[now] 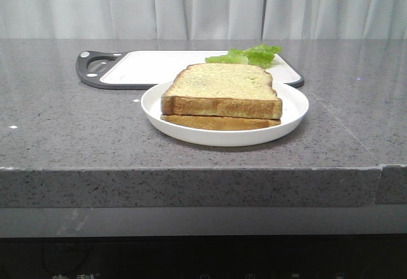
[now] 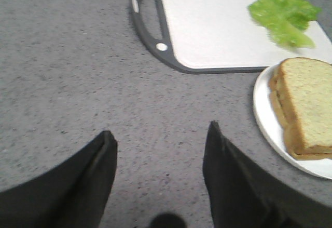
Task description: Left arm grabs bread, right arm adds lettuce
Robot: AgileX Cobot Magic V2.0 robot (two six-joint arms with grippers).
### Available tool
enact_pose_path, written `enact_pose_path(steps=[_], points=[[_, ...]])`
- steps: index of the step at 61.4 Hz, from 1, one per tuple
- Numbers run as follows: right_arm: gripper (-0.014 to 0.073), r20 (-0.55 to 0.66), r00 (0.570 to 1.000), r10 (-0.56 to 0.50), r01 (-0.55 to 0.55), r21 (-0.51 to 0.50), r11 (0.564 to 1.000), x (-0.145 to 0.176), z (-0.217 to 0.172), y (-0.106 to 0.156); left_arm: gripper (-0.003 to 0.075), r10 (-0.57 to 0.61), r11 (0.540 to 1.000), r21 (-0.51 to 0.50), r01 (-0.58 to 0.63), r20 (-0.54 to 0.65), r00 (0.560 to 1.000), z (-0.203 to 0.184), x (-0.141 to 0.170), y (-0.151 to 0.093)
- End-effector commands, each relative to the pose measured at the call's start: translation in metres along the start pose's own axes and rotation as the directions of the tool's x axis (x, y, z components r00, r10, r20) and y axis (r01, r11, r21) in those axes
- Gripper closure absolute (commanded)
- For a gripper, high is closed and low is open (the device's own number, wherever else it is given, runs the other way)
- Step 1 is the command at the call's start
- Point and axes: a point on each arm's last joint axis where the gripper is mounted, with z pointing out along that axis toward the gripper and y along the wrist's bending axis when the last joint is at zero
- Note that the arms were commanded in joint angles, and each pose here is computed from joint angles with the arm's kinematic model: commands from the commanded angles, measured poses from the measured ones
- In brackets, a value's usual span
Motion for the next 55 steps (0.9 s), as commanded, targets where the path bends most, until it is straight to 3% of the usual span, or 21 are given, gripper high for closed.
enact_pose_path(steps=[1,16,35,55], points=[[0.0295,0.097,0.995,0.005,-0.005,0.0,1.0,-0.017,-0.003,0.001,0.0335,-0.016,0.996,0.088,0.009,0.076,0.997,0.001,-0.025,-0.008],[0.0295,0.094,0.996,0.005,-0.005,0.0,1.0,-0.016,-0.003,0.001,0.0335,0.008,0.978,0.206,-0.009,0.009,1.0,0.029,-0.042,-0.021],[0.0295,0.092,0.996,0.005,-0.005,0.0,1.0,-0.016,-0.003,0.001,0.0335,0.139,0.916,0.383,-0.117,-0.028,0.99,0.071,-0.048,-0.083],[0.0295,0.073,0.997,0.006,-0.006,0.0,1.0,-0.013,-0.002,0.0,0.0334,0.222,0.931,0.343,-0.127,-0.254,0.941,0.132,-0.052,-0.135]])
